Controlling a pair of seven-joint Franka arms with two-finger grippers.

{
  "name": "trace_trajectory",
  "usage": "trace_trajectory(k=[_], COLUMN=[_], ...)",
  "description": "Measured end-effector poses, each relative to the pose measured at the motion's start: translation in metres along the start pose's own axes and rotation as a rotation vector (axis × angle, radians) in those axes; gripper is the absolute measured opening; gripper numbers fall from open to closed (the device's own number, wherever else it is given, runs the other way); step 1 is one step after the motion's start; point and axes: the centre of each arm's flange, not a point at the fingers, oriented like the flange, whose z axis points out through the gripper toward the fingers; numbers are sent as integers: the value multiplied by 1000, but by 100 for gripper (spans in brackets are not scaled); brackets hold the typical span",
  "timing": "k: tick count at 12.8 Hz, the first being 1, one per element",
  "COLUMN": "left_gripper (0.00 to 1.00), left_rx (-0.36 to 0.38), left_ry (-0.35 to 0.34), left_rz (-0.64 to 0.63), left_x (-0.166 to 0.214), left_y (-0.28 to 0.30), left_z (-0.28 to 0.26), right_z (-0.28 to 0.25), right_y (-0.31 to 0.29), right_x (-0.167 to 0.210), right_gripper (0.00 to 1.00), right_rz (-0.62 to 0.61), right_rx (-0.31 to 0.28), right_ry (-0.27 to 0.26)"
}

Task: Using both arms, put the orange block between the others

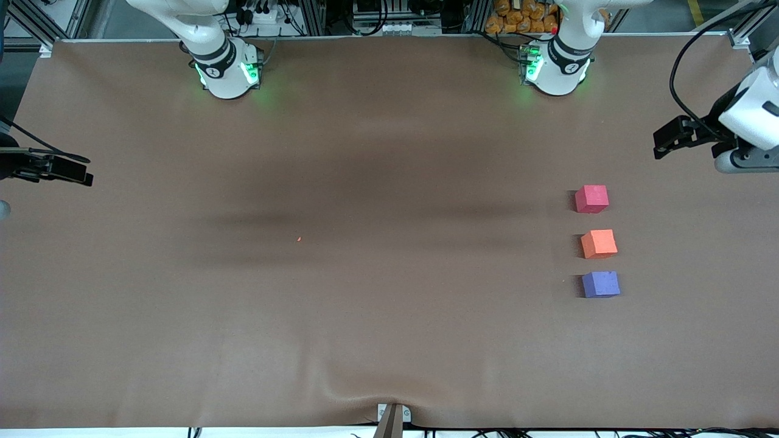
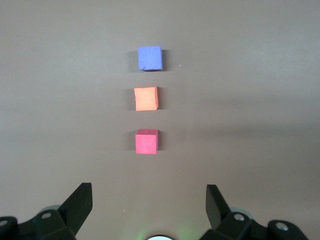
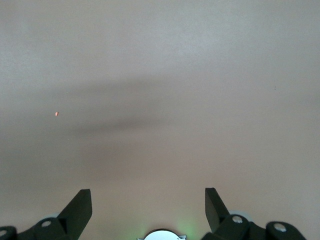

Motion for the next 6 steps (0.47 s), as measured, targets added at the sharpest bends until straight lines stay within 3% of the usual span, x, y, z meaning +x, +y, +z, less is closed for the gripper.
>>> trace_trajectory(k=[6], left_gripper=[100], left_rx=[-5], left_ry=[5], left_rz=[21], left_x=[-9], left_y=[-2], left_z=[-23], right_z=[0], right_y=[0], right_x=[0], right_gripper=[100], right_rz=[0], right_rx=[0], right_ry=[0])
